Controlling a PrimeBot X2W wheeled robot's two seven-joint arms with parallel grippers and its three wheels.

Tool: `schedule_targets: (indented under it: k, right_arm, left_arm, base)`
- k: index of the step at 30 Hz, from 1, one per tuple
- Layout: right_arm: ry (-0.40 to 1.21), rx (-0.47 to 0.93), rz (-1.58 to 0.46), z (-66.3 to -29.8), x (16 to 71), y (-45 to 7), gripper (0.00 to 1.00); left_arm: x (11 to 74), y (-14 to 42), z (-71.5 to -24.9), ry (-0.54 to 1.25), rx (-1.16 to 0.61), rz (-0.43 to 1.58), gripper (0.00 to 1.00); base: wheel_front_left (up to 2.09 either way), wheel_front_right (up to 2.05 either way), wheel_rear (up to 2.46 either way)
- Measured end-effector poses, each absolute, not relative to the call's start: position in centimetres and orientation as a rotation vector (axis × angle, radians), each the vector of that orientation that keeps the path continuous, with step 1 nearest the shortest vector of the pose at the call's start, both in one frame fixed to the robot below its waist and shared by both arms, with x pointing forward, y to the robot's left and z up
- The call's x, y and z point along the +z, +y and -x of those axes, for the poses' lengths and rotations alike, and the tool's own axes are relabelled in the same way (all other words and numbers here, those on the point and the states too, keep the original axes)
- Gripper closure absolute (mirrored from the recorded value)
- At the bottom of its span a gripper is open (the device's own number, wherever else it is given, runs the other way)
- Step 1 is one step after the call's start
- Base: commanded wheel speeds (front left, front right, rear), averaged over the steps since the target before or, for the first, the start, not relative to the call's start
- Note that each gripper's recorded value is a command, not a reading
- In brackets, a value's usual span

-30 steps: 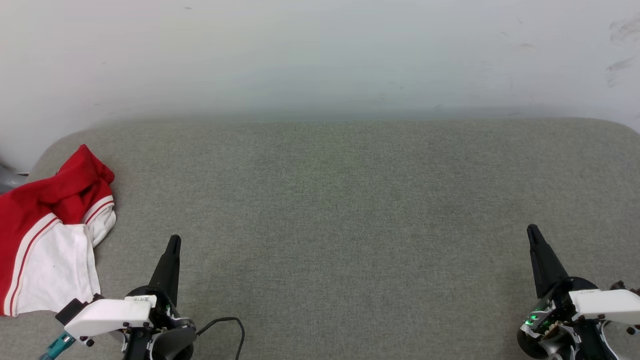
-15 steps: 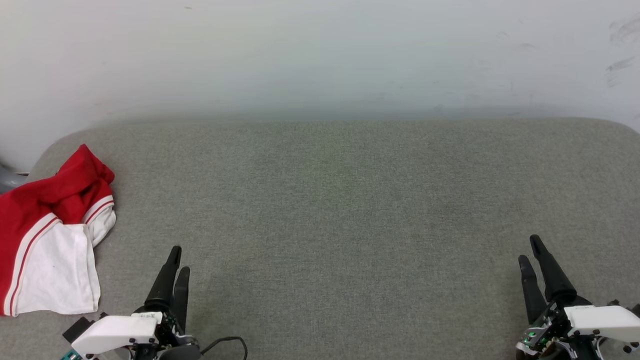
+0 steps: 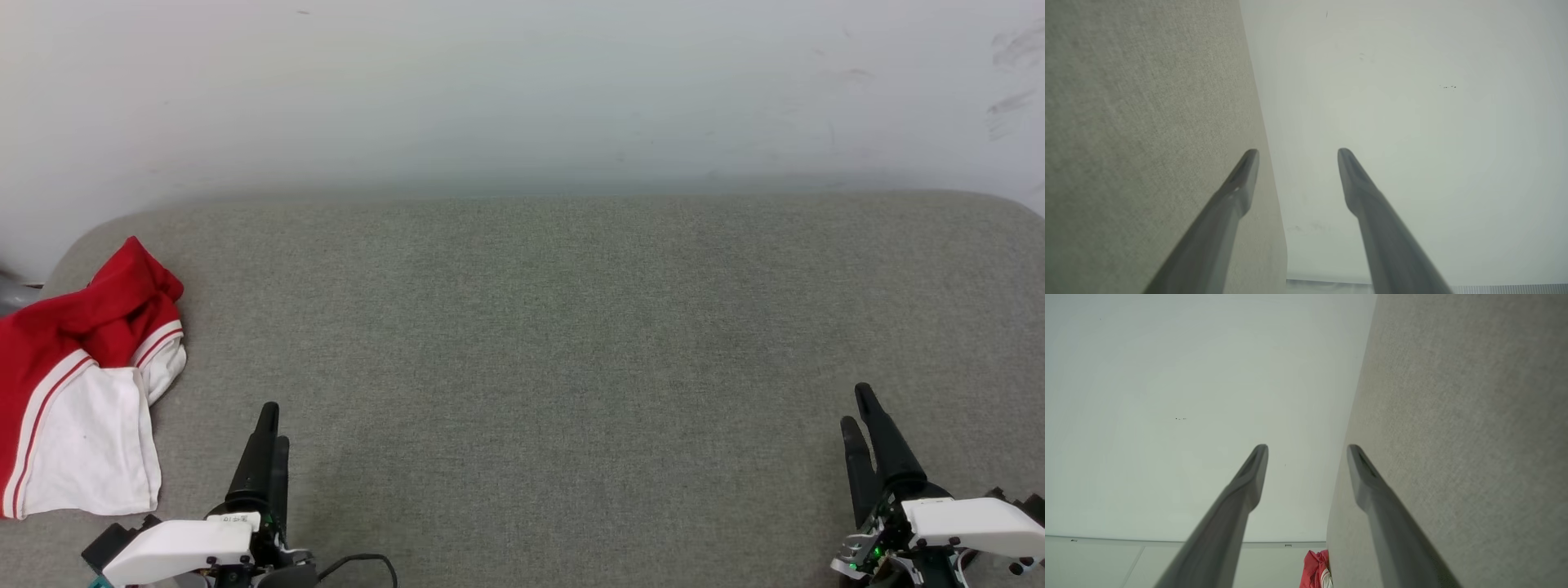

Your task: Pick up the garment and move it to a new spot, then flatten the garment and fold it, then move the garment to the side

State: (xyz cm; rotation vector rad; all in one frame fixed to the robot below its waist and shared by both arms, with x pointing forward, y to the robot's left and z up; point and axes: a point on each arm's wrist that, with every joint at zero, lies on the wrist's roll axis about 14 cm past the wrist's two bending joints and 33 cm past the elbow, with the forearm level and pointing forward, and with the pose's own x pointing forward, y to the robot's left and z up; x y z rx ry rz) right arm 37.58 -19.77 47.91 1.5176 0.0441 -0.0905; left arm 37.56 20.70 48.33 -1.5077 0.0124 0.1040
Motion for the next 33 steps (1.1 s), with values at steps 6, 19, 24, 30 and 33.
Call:
schedule_targets:
  k: [6, 19, 24, 30, 33]
  right_arm:
    - [0.037, -0.118, -1.415, -37.4, 47.6, -20.5, 0.0]
    - [-0.024, -0.11, -1.045, -37.8, 49.5, -21.9, 0.0]
    - [-0.057, -0.095, -0.887, -38.0, 50.9, -22.2, 0.0]
    - [-0.091, -0.059, -0.697, -38.3, 52.5, -21.8, 0.0]
    - [-0.101, -0.043, -0.613, -38.4, 53.0, -21.4, 0.0]
  left_arm:
    - [48.3, 21.9, -37.3, -0.015, 0.142, 1.427, 0.0]
    - [50.7, 23.9, -37.7, -0.112, 0.15, 1.201, 0.0]
    - [52.7, 23.3, -38.0, -0.152, 0.102, 1.086, 0.0]
    - [54.6, 22.1, -38.2, -0.182, 0.046, 0.944, 0.0]
    - [55.1, 21.2, -38.2, -0.181, 0.025, 0.866, 0.0]
  base:
    - [0.0, 0.0, 0.0]
    - [0.0, 0.0, 0.0]
    - [0.0, 0.0, 0.0]
    - [0.0, 0.0, 0.0]
    - [0.0, 0.0, 0.0]
